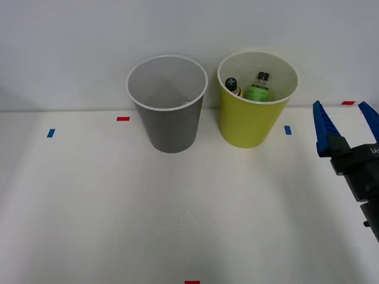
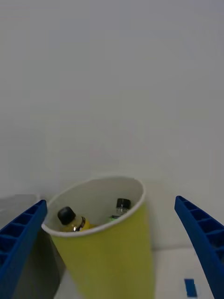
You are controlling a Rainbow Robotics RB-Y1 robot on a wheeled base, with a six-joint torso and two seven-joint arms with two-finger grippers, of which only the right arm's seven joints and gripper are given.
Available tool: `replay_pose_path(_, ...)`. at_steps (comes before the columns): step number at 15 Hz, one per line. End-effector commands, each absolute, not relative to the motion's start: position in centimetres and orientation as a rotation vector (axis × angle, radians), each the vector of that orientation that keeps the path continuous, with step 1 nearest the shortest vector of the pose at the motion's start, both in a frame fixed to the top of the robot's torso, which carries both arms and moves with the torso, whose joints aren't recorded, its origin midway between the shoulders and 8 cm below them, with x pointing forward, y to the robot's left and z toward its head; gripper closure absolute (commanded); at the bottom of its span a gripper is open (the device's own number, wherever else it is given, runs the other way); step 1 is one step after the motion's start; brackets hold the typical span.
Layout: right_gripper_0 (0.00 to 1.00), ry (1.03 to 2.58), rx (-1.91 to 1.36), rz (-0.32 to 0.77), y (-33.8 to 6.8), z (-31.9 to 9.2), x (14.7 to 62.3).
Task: Put cans in the gray bin, plastic bottles in the light green bin
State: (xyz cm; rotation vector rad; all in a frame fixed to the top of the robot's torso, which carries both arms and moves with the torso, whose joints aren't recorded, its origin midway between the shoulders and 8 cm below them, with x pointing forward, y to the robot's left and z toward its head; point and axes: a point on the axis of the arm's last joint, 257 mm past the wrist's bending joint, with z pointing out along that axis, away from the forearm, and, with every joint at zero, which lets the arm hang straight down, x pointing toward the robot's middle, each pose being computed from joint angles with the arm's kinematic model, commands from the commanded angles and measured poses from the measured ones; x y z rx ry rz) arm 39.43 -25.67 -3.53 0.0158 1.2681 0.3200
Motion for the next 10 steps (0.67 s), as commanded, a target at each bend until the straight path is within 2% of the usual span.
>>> replay_pose_path(1,0.07,1.341,-0.017,0.260,-26.4,-6.3,38.1)
replay_pose_path(3,0.07,1.392,-0.021,0.252,-26.2,-8.2,37.5)
replay_pose_path(8,0.07,1.510,-0.004,0.080,-25.9,-13.5,35.8)
replay_pose_path(10,0.07,1.538,-0.041,0.011,-26.1,-14.4,35.5)
